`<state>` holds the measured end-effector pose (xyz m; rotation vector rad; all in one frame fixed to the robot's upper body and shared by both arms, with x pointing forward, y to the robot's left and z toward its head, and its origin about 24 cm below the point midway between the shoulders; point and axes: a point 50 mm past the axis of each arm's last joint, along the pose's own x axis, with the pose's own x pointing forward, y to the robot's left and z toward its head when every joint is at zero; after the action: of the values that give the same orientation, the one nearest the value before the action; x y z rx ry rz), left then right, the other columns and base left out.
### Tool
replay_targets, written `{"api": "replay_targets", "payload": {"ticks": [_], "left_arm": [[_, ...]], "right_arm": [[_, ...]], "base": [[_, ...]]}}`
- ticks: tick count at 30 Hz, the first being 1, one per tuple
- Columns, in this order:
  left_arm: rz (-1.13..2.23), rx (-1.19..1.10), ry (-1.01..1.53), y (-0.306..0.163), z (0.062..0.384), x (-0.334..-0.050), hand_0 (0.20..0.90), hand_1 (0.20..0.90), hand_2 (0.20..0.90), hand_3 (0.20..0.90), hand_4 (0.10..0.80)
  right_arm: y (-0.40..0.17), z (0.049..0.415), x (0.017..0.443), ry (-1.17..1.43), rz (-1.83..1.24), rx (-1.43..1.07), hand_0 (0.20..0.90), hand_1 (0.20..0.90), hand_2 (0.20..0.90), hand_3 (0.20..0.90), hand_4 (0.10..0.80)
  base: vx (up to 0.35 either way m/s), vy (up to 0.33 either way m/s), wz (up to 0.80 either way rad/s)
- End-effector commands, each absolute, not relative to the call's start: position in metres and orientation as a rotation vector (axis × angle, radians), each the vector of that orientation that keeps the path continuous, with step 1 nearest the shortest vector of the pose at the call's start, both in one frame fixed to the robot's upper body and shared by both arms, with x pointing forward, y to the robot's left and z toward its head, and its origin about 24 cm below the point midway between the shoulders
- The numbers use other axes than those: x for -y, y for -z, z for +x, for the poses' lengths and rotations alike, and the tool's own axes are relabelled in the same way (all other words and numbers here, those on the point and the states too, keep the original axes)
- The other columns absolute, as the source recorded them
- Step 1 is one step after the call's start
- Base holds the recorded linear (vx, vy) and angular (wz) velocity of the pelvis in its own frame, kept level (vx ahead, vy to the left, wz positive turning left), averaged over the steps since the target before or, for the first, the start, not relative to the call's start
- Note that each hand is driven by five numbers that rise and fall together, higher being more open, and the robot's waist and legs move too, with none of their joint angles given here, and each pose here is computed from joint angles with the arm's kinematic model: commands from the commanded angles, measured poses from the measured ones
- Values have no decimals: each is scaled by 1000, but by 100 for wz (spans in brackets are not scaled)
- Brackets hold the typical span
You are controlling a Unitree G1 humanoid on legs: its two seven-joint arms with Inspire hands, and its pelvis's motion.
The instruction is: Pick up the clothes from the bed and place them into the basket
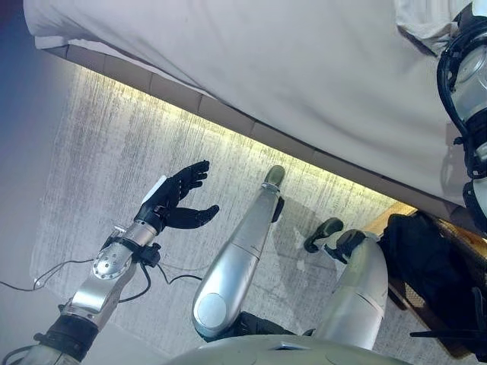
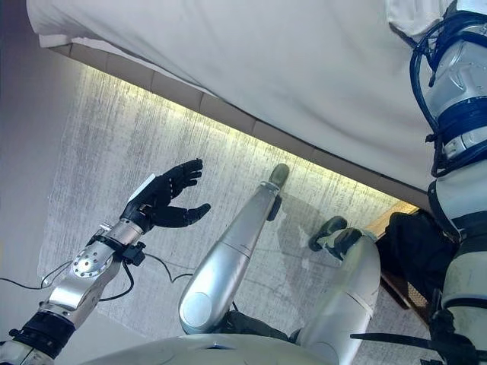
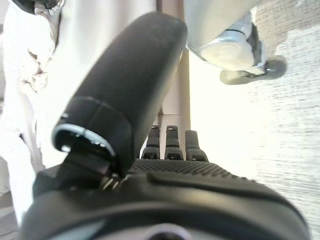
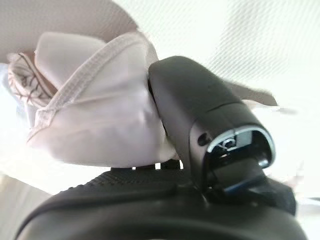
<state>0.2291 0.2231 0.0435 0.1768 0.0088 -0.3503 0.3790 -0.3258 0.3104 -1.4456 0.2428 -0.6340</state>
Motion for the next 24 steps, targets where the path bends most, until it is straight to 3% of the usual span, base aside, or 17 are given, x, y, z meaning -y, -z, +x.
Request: {"api": "replay_targets", "payload": {"ticks": [1,11,19,24], "left_arm": [[143,128,309,-65,225,-235,900,900,900,900,800],[179,83,307,-59,234,-235,900,900,900,900,800],[265,-108,168,-31,237,-254,900,900,900,900,800],[303,-180,143,-23,238,-260,900,900,900,900,800]], "right_arm": [[-346,352,356,791,-1476,-194,300,300,300,200,100],[-337,347,369,723,-1369,-214,300,300,300,200,100],[-336,350,357,544,-1059,-48,300,300,300,200,100],[-350,336,367,560,-1066,20,300,300,300,200,100]], "base": [[33,34,-5],[47,37,-10],[37,18,-22],[72,-35,-24]]}}
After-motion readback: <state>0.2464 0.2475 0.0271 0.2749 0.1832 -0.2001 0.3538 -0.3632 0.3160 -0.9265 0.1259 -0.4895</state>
